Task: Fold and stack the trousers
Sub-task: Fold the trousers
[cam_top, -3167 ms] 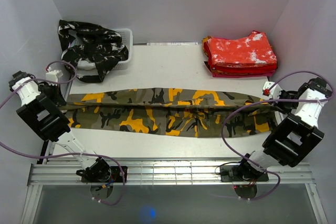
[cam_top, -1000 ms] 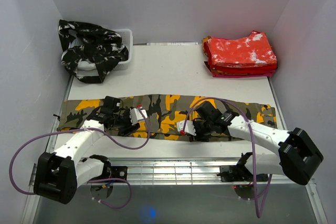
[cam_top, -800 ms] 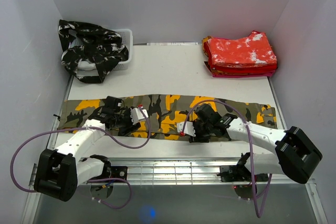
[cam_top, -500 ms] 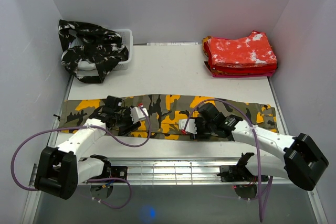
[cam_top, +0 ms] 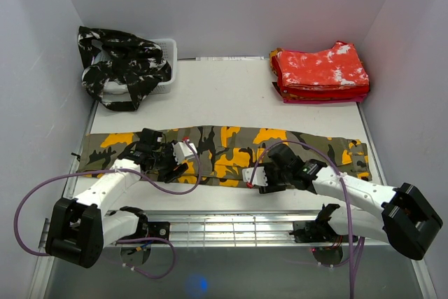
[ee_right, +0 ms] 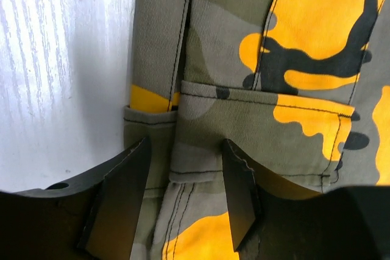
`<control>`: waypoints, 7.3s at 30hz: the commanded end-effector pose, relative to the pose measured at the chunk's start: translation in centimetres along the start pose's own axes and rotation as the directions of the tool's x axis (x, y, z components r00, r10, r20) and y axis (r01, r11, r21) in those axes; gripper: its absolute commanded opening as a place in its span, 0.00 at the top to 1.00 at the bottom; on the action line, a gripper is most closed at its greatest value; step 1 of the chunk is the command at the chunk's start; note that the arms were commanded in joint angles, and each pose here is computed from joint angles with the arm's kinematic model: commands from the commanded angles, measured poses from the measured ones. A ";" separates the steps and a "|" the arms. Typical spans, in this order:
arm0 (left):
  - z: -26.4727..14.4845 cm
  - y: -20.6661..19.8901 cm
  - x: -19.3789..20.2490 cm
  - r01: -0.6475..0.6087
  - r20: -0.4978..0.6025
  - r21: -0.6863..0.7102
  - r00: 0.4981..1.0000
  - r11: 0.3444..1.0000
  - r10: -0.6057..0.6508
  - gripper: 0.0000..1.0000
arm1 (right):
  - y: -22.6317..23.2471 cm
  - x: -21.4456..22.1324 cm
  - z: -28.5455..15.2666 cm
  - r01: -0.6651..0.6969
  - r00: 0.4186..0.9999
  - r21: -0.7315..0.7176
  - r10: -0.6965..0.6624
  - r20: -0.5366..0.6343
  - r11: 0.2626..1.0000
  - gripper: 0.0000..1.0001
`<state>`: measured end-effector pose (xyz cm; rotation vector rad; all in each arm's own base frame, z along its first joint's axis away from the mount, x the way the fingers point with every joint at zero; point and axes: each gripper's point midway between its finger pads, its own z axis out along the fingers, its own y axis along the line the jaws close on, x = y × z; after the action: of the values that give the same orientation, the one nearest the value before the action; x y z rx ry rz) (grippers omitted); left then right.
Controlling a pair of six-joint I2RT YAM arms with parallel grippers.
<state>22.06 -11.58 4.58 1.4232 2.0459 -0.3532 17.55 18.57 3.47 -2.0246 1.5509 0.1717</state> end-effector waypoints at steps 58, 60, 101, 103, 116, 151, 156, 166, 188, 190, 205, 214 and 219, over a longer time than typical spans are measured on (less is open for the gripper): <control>1.0 0.6 6.2 0.109 -0.209 -0.146 0.968 0.983 -0.139 0.11 | -3.4 -2.0 -6.9 -0.014 0.999 0.038 0.013 0.031 0.999 0.92; 0.9 0.2 6.7 0.109 -0.221 -0.137 0.965 0.984 -0.138 0.11 | -1.8 -2.3 -7.5 -0.022 0.998 -0.023 0.023 0.054 0.999 0.92; -5.4 -2.2 1.6 0.281 -0.142 0.082 0.953 0.956 -0.268 0.21 | 4.9 4.3 0.0 -0.127 0.989 -0.207 0.109 -0.096 0.970 0.92; -7.4 -1.7 1.2 0.289 -0.131 0.084 0.952 0.954 -0.276 0.20 | 4.9 4.3 0.0 -0.132 0.988 -0.206 0.113 -0.101 0.970 0.92; -18.4 14.6 14.3 0.791 0.052 -0.471 0.467 0.390 -0.883 0.36 | 3.6 4.3 -0.8 -0.139 0.986 -0.187 0.118 -0.120 0.972 0.92; -15.1 14.2 27.2 0.868 0.311 -0.460 -0.040 -0.187 -0.950 0.50 | 2.6 3.4 -1.6 -0.188 0.975 -0.223 0.156 -0.155 0.957 0.92; -17.4 15.9 27.6 0.840 0.349 -0.518 0.033 -0.163 -0.937 0.88 | 2.8 3.7 -1.8 -0.173 0.977 -0.219 0.139 -0.160 0.960 0.92; -24.4 15.6 29.8 0.634 0.180 -0.770 0.317 0.067 -0.931 1.00 | 3.5 2.9 -1.4 -0.216 0.973 -0.275 0.183 -0.144 0.937 0.92; -11.8 11.6 -0.5 0.661 0.163 -0.210 0.751 0.721 -0.640 0.09 | 1.2 -7.0 2.0 -0.253 0.961 -0.397 0.276 0.001 0.882 0.86; -9.7 10.8 -1.7 0.694 0.167 -0.142 0.720 0.706 -0.674 0.17 | -0.1 -8.0 2.4 -0.287 0.950 -0.383 0.313 0.004 0.878 0.65; 1.9 5.4 1.7 0.648 -0.159 -0.192 0.721 0.737 -0.675 0.56 | -9.7 2.7 -13.4 -0.796 0.605 0.077 0.787 0.122 0.600 0.20; 2.6 4.7 5.0 0.653 -0.272 -0.265 0.656 0.710 -0.705 0.70 | -3.6 18.6 -18.7 -0.956 0.120 0.273 0.992 0.028 0.108 0.27; 2.9 4.6 5.3 0.663 -0.290 -0.271 0.635 0.698 -0.716 0.75 | -2.1 22.7 -19.4 -0.925 -0.063 0.373 0.997 0.033 -0.071 0.28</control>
<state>26.84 -9.04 1.75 0.5781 2.7607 -0.3496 22.99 -8.99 10.91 -0.2547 2.7105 0.2510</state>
